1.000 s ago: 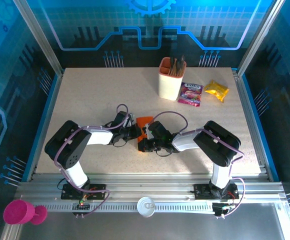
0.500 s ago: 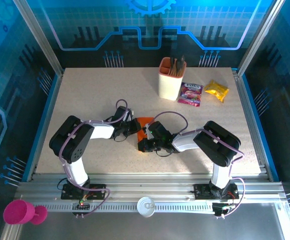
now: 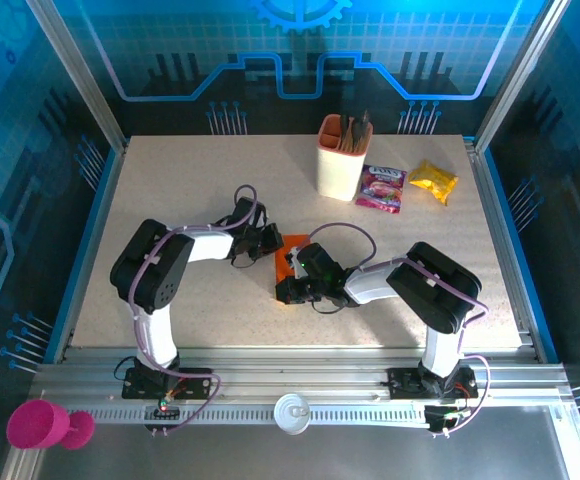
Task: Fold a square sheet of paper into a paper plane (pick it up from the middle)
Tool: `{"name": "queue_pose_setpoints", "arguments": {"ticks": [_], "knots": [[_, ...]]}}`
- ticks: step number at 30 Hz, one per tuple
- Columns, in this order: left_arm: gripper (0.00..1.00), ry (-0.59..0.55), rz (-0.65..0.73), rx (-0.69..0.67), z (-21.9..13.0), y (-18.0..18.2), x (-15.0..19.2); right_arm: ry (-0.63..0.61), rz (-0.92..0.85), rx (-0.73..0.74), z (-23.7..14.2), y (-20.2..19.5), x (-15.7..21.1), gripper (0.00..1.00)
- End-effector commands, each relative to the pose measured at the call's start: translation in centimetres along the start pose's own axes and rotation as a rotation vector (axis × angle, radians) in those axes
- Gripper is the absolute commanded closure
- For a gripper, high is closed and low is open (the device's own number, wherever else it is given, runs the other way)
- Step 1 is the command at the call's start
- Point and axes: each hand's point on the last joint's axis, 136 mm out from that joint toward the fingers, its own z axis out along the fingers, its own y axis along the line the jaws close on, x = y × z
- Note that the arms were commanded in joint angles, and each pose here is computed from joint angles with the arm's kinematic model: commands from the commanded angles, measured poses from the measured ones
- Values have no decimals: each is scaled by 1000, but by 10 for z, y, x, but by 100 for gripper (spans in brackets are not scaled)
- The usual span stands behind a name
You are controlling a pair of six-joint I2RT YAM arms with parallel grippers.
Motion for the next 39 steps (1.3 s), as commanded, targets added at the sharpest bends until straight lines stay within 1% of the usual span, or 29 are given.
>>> {"name": "queue_pose_setpoints", "arguments": {"ticks": [1,6,16,19,24,28,29,31,33,35,39], "knots": [[100,-74,1,-101,4,28,-30,245,95,256,-2,-75,85,100],[100,-76,-2,-118,6,34,-41,245,96,256,-2,-75,86,100],[100,-63,7,-127,10,36,-42,240,93,244,0,-70,82,100],[100,-59,13,-130,9,37,-40,231,83,211,1,-59,73,100],[100,-52,33,-127,8,38,-36,184,27,109,-2,-15,37,100],[100,-43,45,-119,8,37,-35,137,-17,30,-15,21,7,100],[100,-41,45,-119,8,37,-34,103,-34,-4,-20,36,-9,100],[100,-39,48,-117,7,37,-34,51,-40,-33,-32,47,-28,100],[100,-37,51,-117,7,37,-33,4,-37,-44,-43,50,-45,100],[100,-37,54,-115,6,37,-33,-35,-24,-34,-50,43,-59,100],[100,-33,57,-111,6,36,-32,-71,7,-12,-52,29,-77,100]]}}
